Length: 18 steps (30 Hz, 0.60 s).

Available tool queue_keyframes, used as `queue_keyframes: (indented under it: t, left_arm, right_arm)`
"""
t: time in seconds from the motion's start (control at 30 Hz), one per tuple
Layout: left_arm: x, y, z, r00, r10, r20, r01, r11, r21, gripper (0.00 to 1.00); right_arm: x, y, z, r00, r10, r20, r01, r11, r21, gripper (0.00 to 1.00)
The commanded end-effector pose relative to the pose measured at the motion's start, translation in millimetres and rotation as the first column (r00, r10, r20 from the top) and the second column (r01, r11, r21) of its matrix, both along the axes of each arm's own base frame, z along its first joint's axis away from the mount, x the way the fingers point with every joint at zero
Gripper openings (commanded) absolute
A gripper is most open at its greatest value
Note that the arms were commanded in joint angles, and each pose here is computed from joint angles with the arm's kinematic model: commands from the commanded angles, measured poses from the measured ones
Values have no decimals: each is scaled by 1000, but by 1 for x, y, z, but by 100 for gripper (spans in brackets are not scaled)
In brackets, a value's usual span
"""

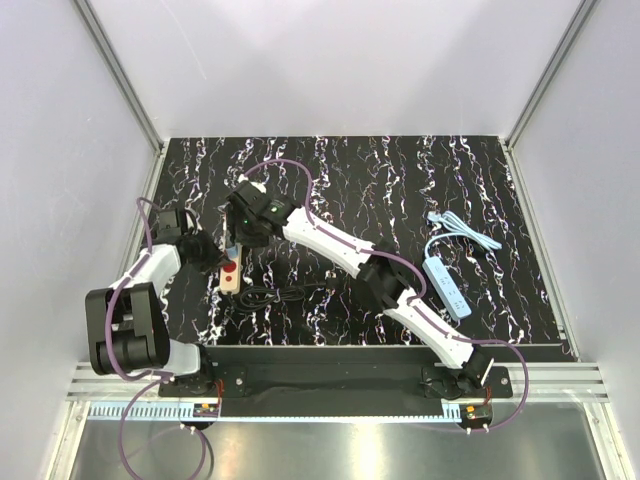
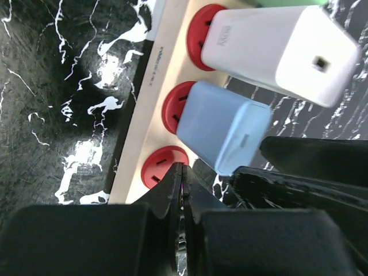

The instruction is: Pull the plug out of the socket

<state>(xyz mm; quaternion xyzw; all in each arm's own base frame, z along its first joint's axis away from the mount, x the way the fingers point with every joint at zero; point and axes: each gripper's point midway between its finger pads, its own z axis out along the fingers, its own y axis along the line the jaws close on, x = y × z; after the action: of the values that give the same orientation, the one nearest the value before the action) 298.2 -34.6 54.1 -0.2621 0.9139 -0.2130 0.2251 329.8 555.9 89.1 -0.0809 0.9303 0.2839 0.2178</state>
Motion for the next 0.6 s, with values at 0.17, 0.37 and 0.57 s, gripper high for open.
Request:
queue_keyframes:
  t: [0.17,0.37,0.57]
  left_arm:
    - [2,3,-24,998,16,-56,-16,1000,-2,0]
    - [-2,12,-25,996,65,-64,-64,998,19,0]
    - [-1,15,-7,997,65,-29,-64,997,39,0]
  right_arm:
    - [3,22,18,997,-19,75,14,998,68,66]
    - [7,25,12,995,-33,94,27,997,66,64]
    - [8,30,3,995,-30,95,23,997,73,55]
